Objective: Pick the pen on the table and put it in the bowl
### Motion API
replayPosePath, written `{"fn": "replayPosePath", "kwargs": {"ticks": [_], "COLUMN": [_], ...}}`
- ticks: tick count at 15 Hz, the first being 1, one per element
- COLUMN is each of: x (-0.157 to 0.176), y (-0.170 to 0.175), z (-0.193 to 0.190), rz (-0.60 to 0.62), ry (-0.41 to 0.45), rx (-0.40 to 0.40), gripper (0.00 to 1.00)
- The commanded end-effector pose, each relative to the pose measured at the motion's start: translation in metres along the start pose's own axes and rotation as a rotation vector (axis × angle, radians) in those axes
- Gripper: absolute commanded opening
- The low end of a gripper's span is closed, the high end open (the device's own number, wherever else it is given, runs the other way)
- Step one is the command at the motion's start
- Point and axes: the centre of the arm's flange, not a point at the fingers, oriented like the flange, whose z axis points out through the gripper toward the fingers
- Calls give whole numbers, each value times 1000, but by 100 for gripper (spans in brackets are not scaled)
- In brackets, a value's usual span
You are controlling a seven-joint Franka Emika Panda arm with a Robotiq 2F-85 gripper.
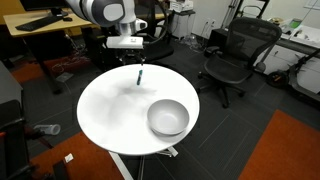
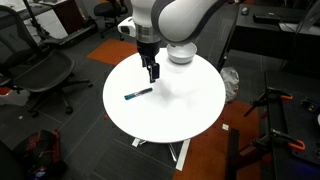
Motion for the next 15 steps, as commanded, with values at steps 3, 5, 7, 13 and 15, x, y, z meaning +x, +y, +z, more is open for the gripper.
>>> {"fn": "replayPosePath", "kwargs": {"ticks": [3, 5, 7, 13, 15], "x": [23, 28, 32, 42, 44], "y": [21, 23, 24, 22, 21], "z": [20, 30, 39, 64, 73], "rz": [-50, -52, -53, -60, -60], "ry": [-19, -29, -41, -54, -41], "rx": [6, 18, 31, 49, 48], "gripper": [100, 100, 100, 100, 100]}}
